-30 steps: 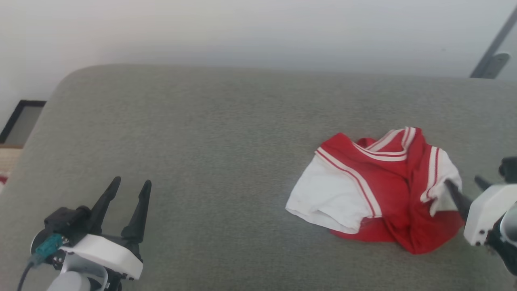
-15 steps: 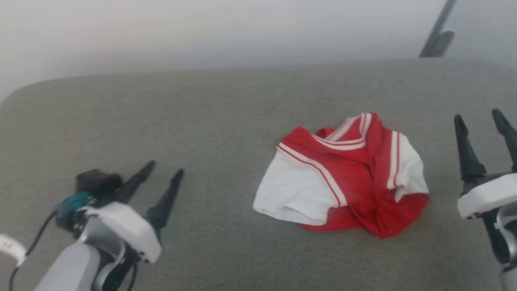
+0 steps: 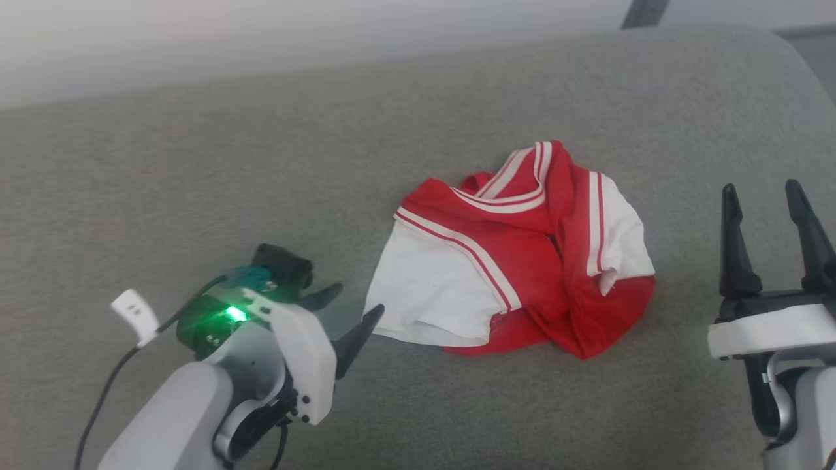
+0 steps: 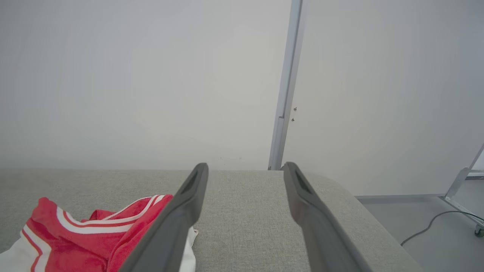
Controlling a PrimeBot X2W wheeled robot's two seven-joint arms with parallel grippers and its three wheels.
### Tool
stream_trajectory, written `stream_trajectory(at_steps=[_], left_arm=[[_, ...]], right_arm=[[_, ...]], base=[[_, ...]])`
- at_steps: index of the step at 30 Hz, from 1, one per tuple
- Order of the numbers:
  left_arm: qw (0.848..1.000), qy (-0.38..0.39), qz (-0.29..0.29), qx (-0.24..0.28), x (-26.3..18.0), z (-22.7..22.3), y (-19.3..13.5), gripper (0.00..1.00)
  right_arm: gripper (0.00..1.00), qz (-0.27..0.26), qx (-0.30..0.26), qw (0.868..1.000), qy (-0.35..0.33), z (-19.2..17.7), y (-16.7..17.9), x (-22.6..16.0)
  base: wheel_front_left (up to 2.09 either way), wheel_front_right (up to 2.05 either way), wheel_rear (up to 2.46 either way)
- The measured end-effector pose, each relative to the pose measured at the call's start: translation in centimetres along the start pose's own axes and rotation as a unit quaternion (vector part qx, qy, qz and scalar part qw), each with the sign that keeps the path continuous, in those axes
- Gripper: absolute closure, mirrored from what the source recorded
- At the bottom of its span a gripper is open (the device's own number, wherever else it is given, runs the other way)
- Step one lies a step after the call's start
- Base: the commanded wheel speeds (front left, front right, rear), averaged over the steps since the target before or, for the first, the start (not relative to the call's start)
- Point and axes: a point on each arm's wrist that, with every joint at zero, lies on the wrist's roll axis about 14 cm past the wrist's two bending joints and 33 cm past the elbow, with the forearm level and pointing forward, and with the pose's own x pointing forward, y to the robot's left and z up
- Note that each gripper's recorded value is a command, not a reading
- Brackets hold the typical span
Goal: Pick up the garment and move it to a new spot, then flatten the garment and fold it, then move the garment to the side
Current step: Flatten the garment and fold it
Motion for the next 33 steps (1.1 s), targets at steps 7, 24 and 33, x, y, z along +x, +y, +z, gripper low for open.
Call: stream_trajectory(at_steps=[7,24,33], left_arm=[[0.997,0.082,-0.007,0.015,3.0,-2.8,0.0,0.0],[0.983,0.165,0.025,0.071,5.1,-6.1,0.8,1.0],[0.984,0.152,0.048,0.075,3.5,-5.7,2.1,1.0]], right_arm=[[0.0,-0.019,0.001,1.0,0.019,-1.5,-0.7,-0.3],[0.0,-0.014,0.003,1.0,0.024,-1.9,-0.1,-0.2],[0.0,-0.006,0.0,1.0,0.022,-1.7,0.2,-0.1]], base=[[0.0,0.0,0.0],[0.0,0.0,0.0],[0.0,0.0,0.0]])
